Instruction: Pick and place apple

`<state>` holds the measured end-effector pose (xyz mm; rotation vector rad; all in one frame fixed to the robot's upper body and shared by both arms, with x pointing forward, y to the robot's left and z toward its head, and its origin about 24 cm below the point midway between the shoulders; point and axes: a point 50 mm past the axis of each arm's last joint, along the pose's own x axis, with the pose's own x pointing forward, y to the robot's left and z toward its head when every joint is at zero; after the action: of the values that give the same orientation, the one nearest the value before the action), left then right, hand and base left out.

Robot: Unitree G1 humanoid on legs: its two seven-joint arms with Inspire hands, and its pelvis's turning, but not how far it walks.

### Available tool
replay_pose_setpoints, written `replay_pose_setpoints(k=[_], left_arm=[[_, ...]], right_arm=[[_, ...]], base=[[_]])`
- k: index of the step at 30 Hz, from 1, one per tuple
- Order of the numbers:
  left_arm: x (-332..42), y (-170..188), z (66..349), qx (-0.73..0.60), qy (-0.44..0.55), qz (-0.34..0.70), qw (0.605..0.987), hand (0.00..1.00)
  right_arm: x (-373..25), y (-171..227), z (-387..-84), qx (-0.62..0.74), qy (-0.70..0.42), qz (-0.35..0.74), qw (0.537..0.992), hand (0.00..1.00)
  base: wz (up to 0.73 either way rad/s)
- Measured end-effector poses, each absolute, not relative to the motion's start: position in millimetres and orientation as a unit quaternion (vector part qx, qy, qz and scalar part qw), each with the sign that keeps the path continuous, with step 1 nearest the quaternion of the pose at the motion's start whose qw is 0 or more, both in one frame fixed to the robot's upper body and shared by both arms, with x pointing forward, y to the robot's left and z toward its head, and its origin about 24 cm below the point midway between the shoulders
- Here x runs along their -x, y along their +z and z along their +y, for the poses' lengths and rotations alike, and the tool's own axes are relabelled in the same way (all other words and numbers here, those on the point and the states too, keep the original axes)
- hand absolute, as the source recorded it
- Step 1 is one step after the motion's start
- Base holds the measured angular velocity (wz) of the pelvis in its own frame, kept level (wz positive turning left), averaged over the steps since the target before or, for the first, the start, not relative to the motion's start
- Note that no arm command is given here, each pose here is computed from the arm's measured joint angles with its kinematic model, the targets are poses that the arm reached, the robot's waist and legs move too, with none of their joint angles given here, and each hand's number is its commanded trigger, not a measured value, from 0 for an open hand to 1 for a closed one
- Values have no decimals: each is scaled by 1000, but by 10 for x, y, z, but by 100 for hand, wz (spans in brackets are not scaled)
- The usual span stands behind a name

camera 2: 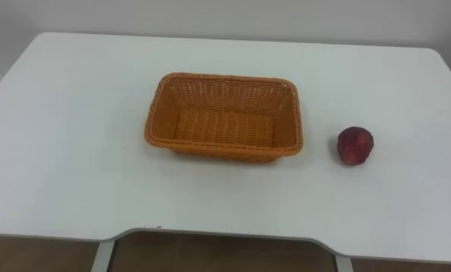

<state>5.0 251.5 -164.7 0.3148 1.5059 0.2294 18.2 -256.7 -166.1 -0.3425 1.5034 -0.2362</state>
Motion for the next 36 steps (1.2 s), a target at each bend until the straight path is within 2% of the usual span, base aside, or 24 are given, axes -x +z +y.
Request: replay_pose_setpoints(k=[6,9,12,15,17,18,20,22,24,27,30,32,36], left_arm=[[-26,-1656,2493,-142,104,684,708,0],[-27,-1662,2475,-143,106,683,708,0],[-28,-1656,2494,-135,118,679,712,0],[21,-1644,2536,-114,153,677,711,0],[66,-1632,2572,-114,171,675,708,0],[76,-1630,2577,-114,174,675,708,0],[99,-1621,2600,-108,185,672,709,0],[110,-1610,2634,-104,196,668,710,0],[94,-1594,2676,-105,207,657,717,0],[58,-1574,2719,-116,214,644,725,0],[34,-1570,2720,-118,213,636,732,0],[18,-1564,2725,-124,209,632,736,0],[-3,-1563,2724,-139,201,630,737,0]], right_arm=[[-199,-1658,-2574,149,-125,674,713,0],[-261,-1654,-2573,97,-183,662,720,0],[-249,-1658,-2567,-18,-288,638,714,0],[-253,-1635,-2643,-162,-421,581,677,0],[-236,-1613,-2700,-267,-519,520,624,0],[-252,-1604,-2718,-288,-538,504,612,0],[-276,-1550,-2839,-380,-616,422,547,0],[-296,-1493,-2952,-414,-656,370,511,0],[-331,-1413,-3083,-417,-686,331,496,0],[-451,-1227,-3303,-378,-719,293,504,0],[-694,-916,-3539,-333,-743,235,531,0],[-890,-594,-3692,-273,-756,181,566,0],[-1105,-152,-3826,-185,-767,105,605,0]], base=[[-1],[0],[4],[0],[0],[0],[0],[-3],[-5],[-11],[-12],[-6],[-4]])
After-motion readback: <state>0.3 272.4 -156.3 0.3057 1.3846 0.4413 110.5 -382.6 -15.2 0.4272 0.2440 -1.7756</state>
